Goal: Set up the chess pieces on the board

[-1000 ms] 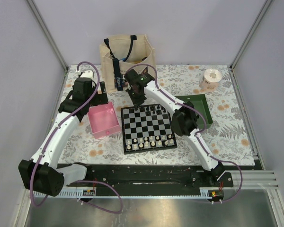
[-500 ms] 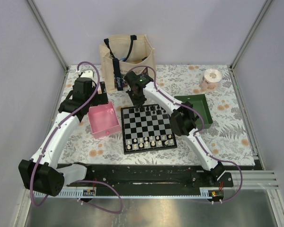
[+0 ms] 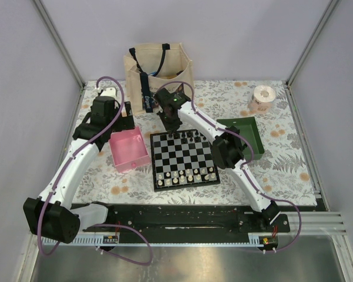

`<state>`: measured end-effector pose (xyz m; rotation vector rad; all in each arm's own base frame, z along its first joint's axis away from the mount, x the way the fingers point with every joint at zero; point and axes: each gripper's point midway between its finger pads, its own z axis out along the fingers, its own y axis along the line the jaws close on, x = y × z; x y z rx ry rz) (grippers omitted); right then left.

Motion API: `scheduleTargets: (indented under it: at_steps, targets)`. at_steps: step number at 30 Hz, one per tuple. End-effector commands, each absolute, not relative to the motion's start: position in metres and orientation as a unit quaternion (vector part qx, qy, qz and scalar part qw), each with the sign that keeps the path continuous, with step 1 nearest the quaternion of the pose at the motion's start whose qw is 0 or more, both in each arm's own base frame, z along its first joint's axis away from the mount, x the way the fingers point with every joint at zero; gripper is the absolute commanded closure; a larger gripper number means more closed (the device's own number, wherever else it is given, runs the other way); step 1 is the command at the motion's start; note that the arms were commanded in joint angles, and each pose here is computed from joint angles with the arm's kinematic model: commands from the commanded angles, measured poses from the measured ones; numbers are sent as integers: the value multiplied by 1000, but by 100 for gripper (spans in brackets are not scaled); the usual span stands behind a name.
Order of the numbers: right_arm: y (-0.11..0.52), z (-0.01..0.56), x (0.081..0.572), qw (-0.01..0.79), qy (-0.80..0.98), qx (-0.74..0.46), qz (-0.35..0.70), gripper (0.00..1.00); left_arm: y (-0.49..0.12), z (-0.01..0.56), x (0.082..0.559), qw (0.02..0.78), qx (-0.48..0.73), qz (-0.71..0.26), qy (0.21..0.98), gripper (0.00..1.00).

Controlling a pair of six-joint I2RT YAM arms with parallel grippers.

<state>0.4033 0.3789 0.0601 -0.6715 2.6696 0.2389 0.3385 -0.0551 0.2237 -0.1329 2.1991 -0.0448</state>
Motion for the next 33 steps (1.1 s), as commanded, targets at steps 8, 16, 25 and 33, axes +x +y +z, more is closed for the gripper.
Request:
scheduleTargets:
  at_steps: [8,16,25,33]
  targets:
    - [392,62,409,208,943,-242,95,89,-59,233,345,470,-53,-29,881,1]
    - [391,60,407,203,943,-245,92,82,-59,235,345,472,-52,-27,880,1]
    - [397,87,409,224,936,-247,114,61,-60,233,345,468,-51,-29,882,1]
    - [406,145,419,283,917,-239,152,50,-59,232,345,467,-52,-26,882,1]
